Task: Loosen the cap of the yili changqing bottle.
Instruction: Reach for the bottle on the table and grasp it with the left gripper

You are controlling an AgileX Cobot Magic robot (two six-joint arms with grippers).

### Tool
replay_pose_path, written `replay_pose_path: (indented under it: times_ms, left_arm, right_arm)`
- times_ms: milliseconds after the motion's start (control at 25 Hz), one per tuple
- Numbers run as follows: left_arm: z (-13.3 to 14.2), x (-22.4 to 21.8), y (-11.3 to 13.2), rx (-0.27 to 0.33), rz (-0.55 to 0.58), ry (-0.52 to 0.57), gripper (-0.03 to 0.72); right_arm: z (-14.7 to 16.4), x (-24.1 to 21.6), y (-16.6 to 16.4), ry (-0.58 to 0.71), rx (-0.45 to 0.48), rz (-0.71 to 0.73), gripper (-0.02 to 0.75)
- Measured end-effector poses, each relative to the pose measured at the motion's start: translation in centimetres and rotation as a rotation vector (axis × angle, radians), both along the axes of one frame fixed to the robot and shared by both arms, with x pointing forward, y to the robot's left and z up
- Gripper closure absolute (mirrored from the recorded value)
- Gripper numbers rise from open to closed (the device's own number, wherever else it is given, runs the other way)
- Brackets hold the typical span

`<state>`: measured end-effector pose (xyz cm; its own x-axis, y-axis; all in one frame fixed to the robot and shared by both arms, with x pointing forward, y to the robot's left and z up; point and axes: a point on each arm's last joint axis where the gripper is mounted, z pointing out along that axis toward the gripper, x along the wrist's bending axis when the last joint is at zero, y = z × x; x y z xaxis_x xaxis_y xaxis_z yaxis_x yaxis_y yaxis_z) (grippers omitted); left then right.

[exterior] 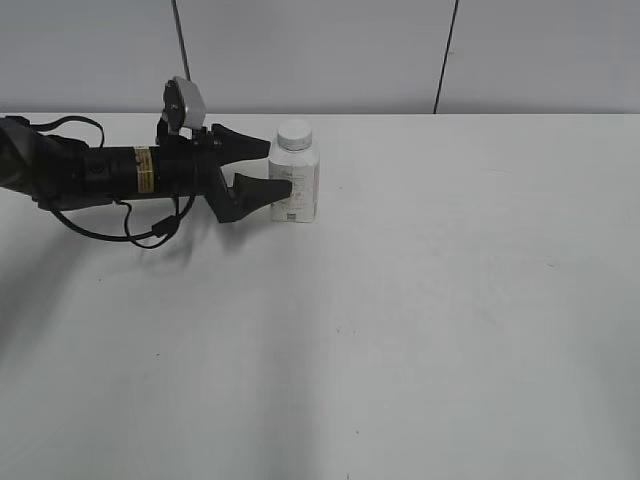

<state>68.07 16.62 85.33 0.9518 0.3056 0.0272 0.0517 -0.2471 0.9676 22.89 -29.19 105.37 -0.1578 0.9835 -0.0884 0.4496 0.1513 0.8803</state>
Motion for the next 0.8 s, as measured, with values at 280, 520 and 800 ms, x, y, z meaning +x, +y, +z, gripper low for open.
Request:
replay_pose_path:
  times_ms: [280, 520, 800]
  left_arm:
    - [0.0, -0.2, -0.1, 0.008, -0.031, -0.005, 0.098]
    - [0.3, -0.6, -0.7, -0.027, -0.071, 0.001, 0.099]
    - [0.2, -1.0, -2.1, -0.015, -0.101, 0.002, 0.102]
  right_arm:
    - [0.0, 0.0, 0.0, 0.0, 0.0, 0.0, 0.222]
    - [0.0, 0.0, 0.0, 0.0, 0.0, 0.0, 0.222]
    - [0.0, 0.0, 0.0, 0.0, 0.0, 0.0, 0.222]
